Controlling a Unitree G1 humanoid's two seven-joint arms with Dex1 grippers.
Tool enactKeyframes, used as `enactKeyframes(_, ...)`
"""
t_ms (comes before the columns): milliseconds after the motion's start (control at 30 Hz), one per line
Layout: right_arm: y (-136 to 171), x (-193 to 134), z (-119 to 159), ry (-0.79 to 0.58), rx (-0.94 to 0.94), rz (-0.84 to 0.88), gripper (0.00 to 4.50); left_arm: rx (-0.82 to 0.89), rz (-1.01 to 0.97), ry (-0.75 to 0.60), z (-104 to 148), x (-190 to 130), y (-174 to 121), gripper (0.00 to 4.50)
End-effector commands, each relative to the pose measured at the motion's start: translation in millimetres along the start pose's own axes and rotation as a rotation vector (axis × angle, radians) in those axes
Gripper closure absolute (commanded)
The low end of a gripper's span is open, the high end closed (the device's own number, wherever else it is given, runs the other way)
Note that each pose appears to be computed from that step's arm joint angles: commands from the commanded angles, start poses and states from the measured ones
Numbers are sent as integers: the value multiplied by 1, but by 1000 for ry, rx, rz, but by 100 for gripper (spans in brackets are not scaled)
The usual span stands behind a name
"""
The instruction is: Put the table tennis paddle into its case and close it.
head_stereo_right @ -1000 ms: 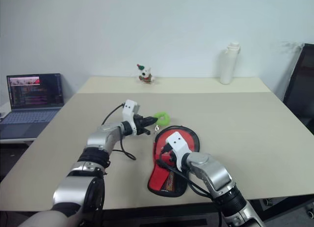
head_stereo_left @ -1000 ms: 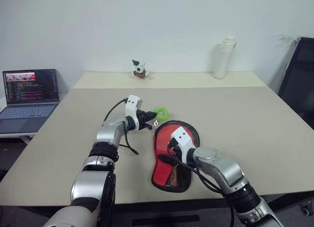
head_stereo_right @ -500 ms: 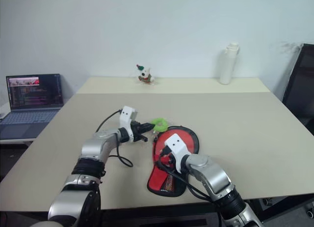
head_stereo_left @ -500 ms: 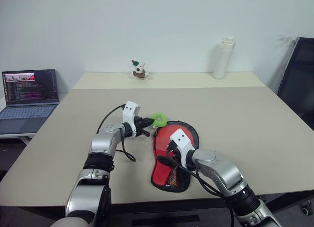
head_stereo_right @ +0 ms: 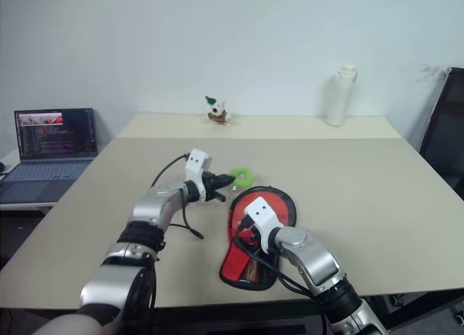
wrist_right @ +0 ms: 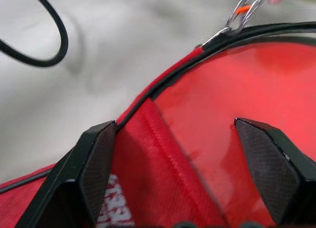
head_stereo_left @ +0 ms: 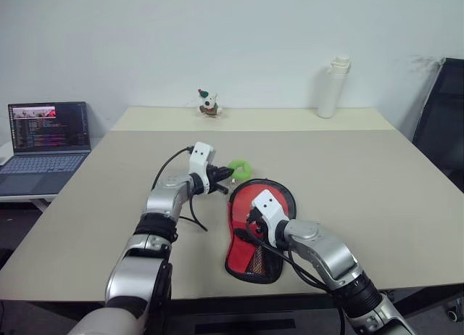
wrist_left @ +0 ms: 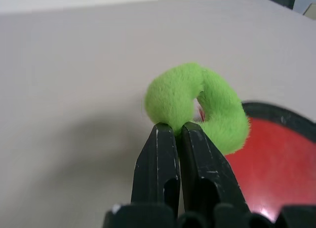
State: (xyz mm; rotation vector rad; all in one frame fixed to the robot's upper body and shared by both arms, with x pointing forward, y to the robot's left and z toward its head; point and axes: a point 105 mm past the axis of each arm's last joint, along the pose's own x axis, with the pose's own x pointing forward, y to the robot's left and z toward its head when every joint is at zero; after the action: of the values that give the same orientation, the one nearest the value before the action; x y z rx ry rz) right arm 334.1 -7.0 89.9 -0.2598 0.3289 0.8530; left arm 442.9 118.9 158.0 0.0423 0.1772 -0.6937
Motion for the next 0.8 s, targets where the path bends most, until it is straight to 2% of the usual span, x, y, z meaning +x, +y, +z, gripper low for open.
enactKeyframes(33,-4,0,-40,134,40,-23,38,79,-18,-39,20,8,-4,446)
enactKeyframes(200,2,-1,-53,176,50,-10,38,117,-22,-22,23,20,-8,446)
enactKeyframes(500,8,-2,-59,195,55,8,38,213,16,47,18,33,-11,446)
enactKeyframes(800,17,-3,-66,214,71,26,38,303,115,20,37,52,-23,446)
